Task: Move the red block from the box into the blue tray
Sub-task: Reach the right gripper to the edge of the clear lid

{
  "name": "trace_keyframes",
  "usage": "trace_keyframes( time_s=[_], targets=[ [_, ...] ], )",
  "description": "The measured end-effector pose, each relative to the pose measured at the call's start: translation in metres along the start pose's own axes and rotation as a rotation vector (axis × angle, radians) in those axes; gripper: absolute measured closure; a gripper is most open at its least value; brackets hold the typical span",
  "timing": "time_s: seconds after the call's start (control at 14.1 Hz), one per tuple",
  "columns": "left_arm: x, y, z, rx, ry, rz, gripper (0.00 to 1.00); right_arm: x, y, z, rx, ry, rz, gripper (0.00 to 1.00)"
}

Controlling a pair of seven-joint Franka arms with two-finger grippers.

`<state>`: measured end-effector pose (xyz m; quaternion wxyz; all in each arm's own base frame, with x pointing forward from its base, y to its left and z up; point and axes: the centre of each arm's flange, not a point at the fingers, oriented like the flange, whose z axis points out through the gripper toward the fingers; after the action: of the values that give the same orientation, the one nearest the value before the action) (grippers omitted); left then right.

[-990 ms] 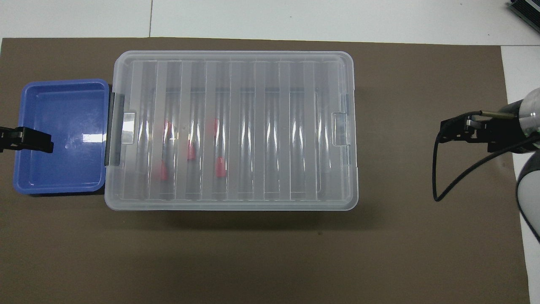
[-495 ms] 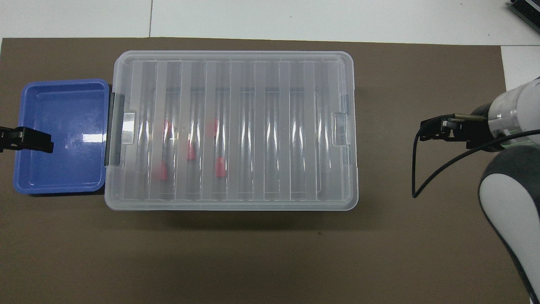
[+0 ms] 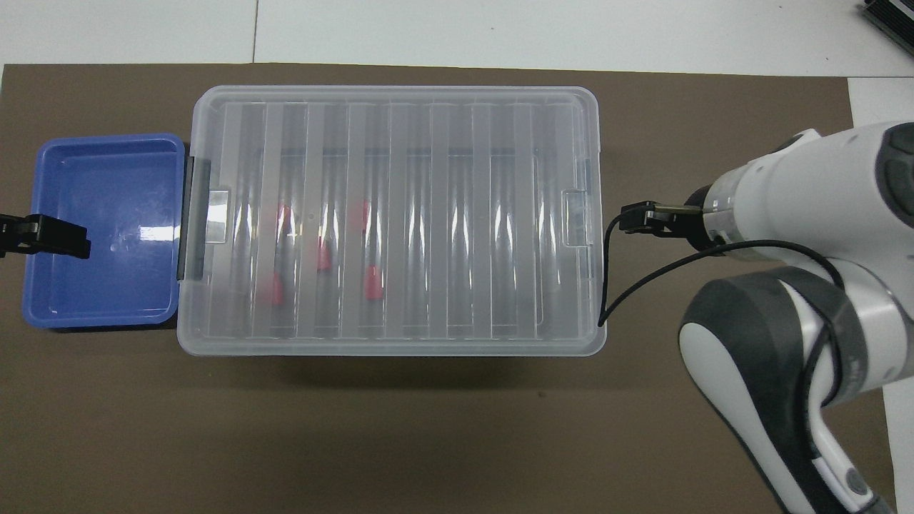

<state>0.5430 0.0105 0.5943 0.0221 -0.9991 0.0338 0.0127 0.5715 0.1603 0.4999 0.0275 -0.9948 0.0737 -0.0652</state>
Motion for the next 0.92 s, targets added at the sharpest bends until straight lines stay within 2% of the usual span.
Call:
trace_keyframes(
  time_s=[0.21, 0.92],
  targets=[
    [0.0, 0.0, 0.0, 0.0, 0.0, 0.0, 0.0, 0.0, -0.01, 0.023, -0.025, -0.016, -0.031, 0.0],
    [0.0, 0.003, 0.0, 0.0, 0.0, 0.005, 0.0, -0.006, -0.002, 0.041, -0.066, -0.045, -0.046, 0.0]
  ],
)
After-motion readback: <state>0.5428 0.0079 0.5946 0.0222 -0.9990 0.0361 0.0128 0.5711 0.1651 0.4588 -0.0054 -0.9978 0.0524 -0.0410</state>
